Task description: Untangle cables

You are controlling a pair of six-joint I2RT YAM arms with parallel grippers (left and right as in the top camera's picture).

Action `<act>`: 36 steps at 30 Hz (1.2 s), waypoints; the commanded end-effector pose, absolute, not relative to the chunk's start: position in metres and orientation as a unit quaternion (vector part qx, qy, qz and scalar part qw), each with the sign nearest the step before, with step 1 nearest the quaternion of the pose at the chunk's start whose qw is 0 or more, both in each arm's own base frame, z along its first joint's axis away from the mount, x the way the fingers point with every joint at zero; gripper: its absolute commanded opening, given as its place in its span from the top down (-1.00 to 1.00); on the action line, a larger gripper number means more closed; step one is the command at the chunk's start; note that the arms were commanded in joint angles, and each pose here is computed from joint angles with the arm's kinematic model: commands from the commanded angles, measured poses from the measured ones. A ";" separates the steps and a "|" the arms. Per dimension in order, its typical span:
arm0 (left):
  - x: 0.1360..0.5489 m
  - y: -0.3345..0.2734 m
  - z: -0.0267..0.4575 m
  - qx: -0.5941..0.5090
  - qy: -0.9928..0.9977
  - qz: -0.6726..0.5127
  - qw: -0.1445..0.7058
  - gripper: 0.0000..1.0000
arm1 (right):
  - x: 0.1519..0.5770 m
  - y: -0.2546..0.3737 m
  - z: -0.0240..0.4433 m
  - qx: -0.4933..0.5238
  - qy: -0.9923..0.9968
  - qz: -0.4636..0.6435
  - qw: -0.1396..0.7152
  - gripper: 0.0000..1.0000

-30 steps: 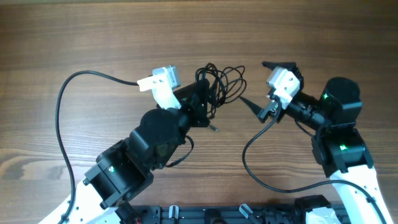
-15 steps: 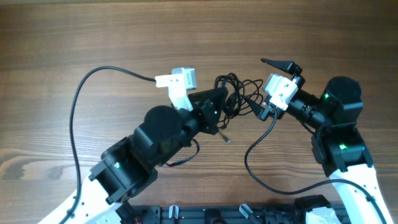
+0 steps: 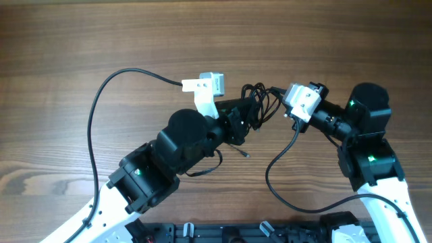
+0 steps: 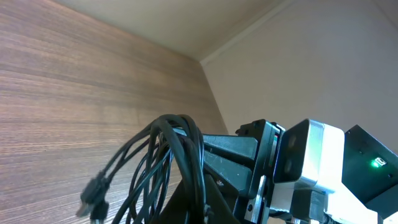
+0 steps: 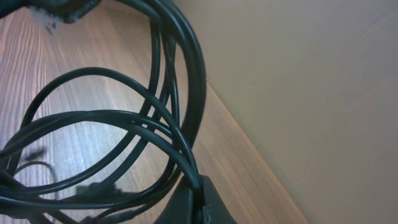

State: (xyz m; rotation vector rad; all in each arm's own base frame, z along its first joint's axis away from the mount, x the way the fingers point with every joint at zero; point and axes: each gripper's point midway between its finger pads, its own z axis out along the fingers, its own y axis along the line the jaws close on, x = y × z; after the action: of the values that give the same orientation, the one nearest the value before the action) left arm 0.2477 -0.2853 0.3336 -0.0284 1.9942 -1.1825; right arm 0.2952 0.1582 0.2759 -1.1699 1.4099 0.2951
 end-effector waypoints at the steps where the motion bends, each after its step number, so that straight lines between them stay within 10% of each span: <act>1: 0.249 -0.285 0.345 -0.004 0.780 -0.471 0.412 0.92 | 0.291 0.161 0.273 -0.504 0.611 0.147 0.592 0.91; 3: 0.248 -0.286 0.345 -0.001 0.780 -0.472 0.411 0.92 | 0.290 0.161 0.271 -0.505 0.614 0.149 0.589 0.61; 4: 0.247 -0.287 0.345 0.001 0.780 -0.474 0.409 0.92 | 0.289 0.162 0.270 -0.507 0.613 0.151 0.587 0.08; 7: 0.244 -0.290 0.346 0.009 0.778 -0.482 0.403 0.92 | 0.289 0.162 0.270 -0.507 0.613 0.151 0.587 -0.02; 14: 0.231 -0.301 0.352 0.040 0.770 -0.512 0.379 0.92 | 0.290 0.162 0.273 -0.508 0.607 0.147 0.593 0.24; 17: 0.228 -0.302 0.350 0.046 0.772 -0.514 0.371 0.92 | 0.290 0.162 0.274 -0.508 0.606 0.146 0.595 0.91; 36: 0.293 -0.202 0.311 -0.208 0.794 -0.321 0.472 0.92 | 0.288 0.160 0.270 -0.469 0.643 0.181 0.577 0.91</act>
State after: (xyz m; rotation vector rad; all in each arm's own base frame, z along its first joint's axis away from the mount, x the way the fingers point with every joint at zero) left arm 0.2819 -0.2236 0.2994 -0.3954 2.0162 -0.8352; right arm 0.2910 0.1590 0.2689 -1.1125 1.4983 0.3918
